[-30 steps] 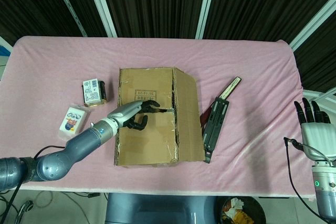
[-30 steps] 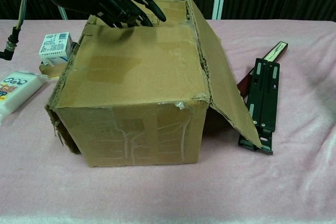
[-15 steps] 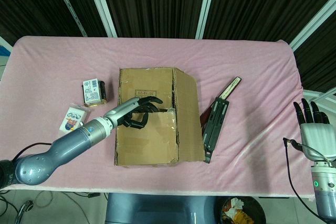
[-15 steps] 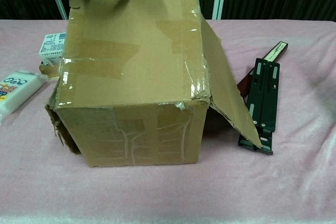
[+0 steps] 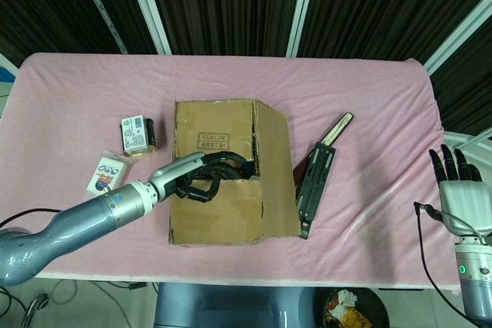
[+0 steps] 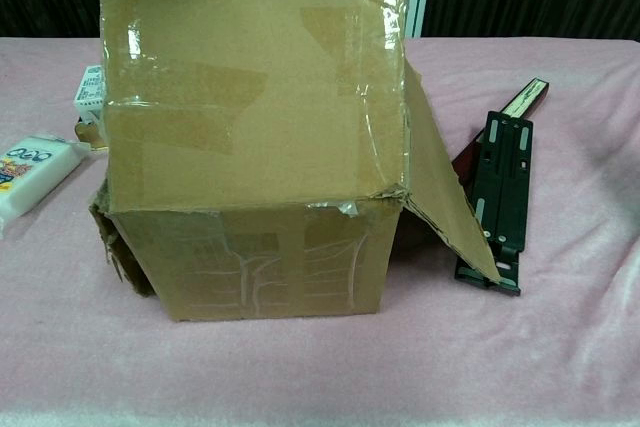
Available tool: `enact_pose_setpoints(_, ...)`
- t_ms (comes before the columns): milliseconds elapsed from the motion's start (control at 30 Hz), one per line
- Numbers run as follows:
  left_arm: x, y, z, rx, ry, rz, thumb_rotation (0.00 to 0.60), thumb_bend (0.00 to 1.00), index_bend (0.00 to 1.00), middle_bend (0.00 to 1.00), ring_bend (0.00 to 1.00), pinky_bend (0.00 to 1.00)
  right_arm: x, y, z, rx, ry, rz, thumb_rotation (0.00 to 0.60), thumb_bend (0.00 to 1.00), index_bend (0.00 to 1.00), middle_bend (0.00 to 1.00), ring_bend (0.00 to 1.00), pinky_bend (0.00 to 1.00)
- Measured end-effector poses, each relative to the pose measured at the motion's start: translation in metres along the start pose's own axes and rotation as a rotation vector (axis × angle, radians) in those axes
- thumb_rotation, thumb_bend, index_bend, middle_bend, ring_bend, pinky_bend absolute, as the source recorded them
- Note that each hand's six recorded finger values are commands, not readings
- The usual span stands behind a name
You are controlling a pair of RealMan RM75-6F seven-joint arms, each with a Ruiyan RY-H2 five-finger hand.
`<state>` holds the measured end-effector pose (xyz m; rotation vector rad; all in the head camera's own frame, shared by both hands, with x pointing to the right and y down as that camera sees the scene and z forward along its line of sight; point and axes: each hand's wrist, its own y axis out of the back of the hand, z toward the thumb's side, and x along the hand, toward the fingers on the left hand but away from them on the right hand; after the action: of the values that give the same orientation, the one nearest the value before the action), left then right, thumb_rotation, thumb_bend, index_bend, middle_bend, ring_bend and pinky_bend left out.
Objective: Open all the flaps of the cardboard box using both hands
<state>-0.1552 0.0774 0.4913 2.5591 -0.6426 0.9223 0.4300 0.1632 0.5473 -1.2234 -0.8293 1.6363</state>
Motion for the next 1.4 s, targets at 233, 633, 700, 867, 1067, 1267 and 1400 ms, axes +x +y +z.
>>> enact_pose_setpoints(233,-0.017,-0.009,0.006,-0.021,0.012,-0.057,0.6,0.71,0.14,0.29,0.24,0.37,0.001,0.0,0.003,0.002,0.009,0.002,0.6,0.2,0.0,0.02,0.03,0.23)
enact_pose_setpoints(633,-0.041,-0.02,0.011,-0.058,0.008,-0.102,0.6,0.71,0.14,0.29,0.24,0.37,0.001,0.001,0.003,-0.007,0.008,0.001,0.6,0.2,0.0,0.02,0.03,0.23)
enact_pose_setpoints(700,-0.045,-0.023,0.01,-0.071,0.012,-0.113,0.6,0.71,0.14,0.29,0.24,0.37,0.001,0.001,0.003,-0.007,0.009,0.003,0.6,0.2,0.0,0.02,0.03,0.23)
enact_pose_setpoints(867,-0.055,-0.033,0.006,-0.099,0.018,-0.146,0.6,0.71,0.14,0.29,0.24,0.37,0.002,0.0,0.004,-0.007,0.013,0.007,0.6,0.2,0.0,0.02,0.03,0.23)
enact_pose_setpoints(1067,-0.064,-0.043,0.003,-0.102,0.018,-0.192,0.6,0.7,0.14,0.29,0.24,0.37,0.002,0.0,0.004,-0.008,0.013,0.01,0.6,0.2,0.0,0.02,0.03,0.23)
enact_pose_setpoints(1267,-0.069,-0.046,-0.004,-0.1,0.034,-0.205,0.6,0.7,0.14,0.29,0.24,0.37,0.002,0.0,0.004,-0.01,0.011,0.014,0.6,0.2,0.0,0.02,0.03,0.23)
enact_pose_setpoints(1400,-0.07,-0.038,-0.007,-0.072,0.025,-0.161,0.6,0.62,0.14,0.28,0.22,0.33,0.002,-0.001,0.004,-0.013,0.011,0.016,0.6,0.2,0.0,0.02,0.03,0.23)
